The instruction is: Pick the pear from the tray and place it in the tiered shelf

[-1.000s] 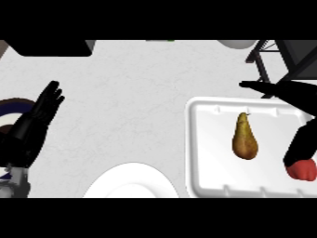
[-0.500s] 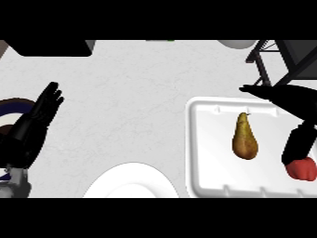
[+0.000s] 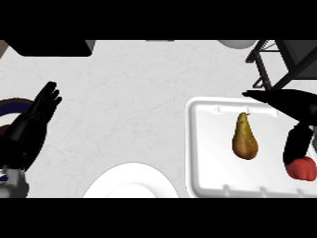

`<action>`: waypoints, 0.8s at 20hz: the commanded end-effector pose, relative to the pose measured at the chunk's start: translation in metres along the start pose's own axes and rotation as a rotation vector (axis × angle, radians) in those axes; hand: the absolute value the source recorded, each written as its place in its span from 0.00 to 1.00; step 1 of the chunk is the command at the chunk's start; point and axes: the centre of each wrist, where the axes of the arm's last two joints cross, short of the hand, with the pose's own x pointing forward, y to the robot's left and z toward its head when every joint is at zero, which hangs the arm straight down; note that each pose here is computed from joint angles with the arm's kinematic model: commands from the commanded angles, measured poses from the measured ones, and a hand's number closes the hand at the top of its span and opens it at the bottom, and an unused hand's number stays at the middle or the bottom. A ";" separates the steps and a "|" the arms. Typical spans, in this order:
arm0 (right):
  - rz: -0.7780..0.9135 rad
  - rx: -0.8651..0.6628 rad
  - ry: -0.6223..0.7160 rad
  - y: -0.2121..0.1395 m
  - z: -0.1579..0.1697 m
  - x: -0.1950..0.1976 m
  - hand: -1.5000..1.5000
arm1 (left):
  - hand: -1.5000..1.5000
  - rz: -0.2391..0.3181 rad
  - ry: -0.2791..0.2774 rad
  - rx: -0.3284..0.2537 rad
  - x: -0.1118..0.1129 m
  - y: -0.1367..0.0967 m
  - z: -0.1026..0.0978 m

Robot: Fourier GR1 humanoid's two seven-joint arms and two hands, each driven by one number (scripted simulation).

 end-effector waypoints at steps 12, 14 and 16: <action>-0.009 0.098 0.001 0.035 -0.036 -0.017 0.00 | 0.50 0.003 -0.007 0.001 -0.005 -0.007 -0.004; -0.014 0.109 -0.014 0.038 -0.041 -0.001 0.00 | 0.50 0.003 -0.011 -0.002 0.008 -0.015 -0.013; -0.025 0.108 -0.011 0.043 -0.045 -0.024 0.00 | 0.50 0.013 0.003 0.005 0.020 -0.013 -0.004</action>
